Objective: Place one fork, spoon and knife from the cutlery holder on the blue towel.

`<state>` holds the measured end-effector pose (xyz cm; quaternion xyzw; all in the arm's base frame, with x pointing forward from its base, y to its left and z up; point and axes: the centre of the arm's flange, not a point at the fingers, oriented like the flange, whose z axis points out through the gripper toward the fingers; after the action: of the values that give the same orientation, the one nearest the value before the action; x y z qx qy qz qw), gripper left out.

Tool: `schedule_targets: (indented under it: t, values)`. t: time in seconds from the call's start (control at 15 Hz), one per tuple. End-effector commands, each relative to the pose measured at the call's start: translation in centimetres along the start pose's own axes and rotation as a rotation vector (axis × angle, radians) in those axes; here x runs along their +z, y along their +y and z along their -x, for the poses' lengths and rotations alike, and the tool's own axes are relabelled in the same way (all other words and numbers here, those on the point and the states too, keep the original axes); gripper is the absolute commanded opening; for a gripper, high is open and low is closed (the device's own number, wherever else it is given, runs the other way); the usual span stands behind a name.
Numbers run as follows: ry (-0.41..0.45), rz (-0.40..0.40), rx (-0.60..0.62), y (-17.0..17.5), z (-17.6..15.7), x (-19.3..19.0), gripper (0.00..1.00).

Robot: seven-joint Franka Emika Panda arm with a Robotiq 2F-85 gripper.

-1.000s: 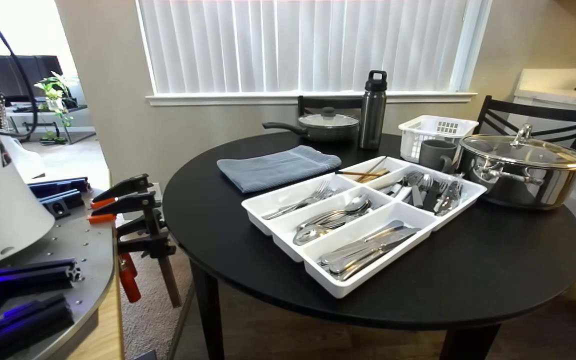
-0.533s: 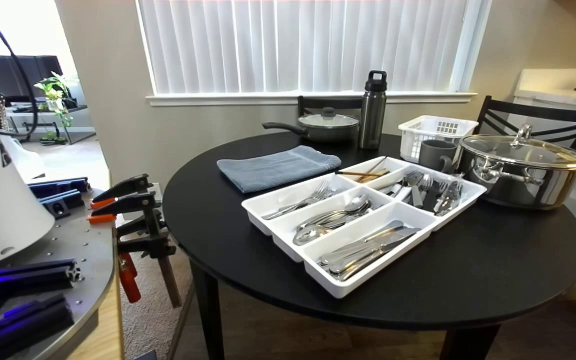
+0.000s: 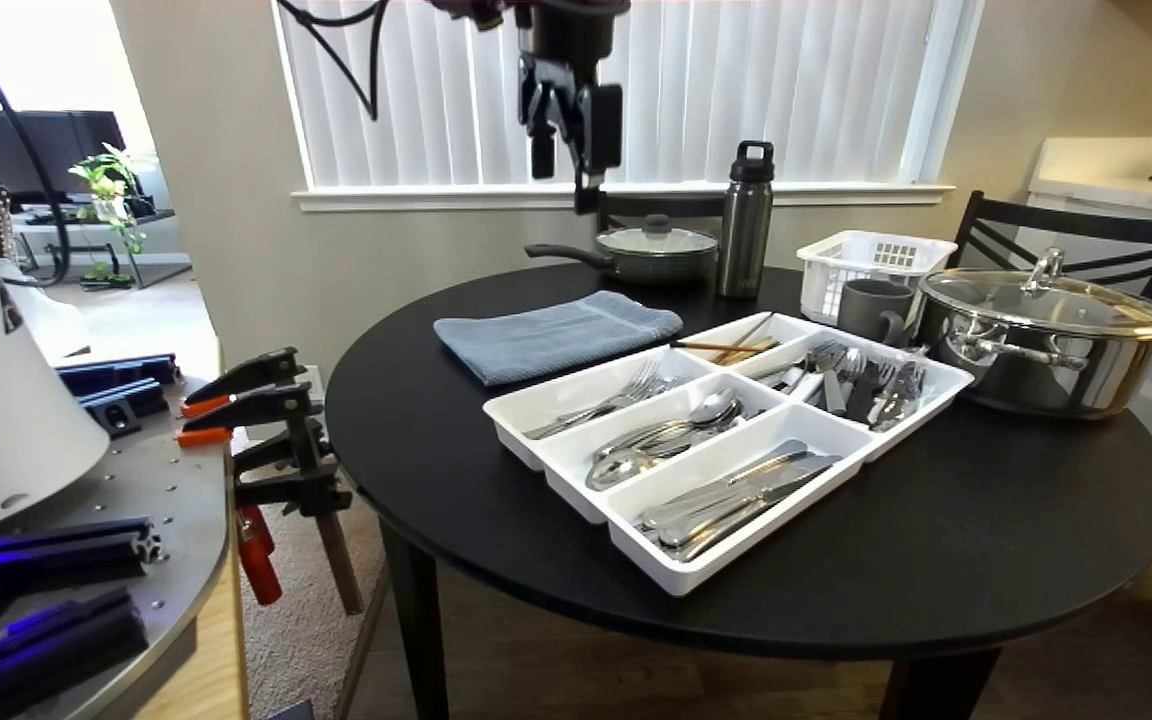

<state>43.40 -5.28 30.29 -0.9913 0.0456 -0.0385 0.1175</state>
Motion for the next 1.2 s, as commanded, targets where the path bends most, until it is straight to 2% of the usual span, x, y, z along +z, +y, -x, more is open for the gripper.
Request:
schedule_targets:
  t: [0.0,0.13,0.47,0.6,0.67,0.8,1.07,1.13]
  values:
    - [-0.075,-0.036,-0.049,0.6,-0.3,6.1,1.00]
    - [-0.092,0.011,-0.046,1.0,-0.9,8.0,1.00]
    - [-0.056,0.279,-0.051,3.7,-4.0,12.2,1.00]
    - [-0.188,0.239,0.051,4.8,-3.7,12.4,1.00]
    - [-0.119,0.240,-0.007,4.3,-2.6,12.5,1.00]
    - [-0.171,0.243,0.032,5.1,-2.9,13.1,1.00]
    - [-0.176,0.241,0.038,5.3,-3.2,12.8,1.00]
    - [-0.156,0.244,0.030,4.8,-3.2,13.5,1.00]
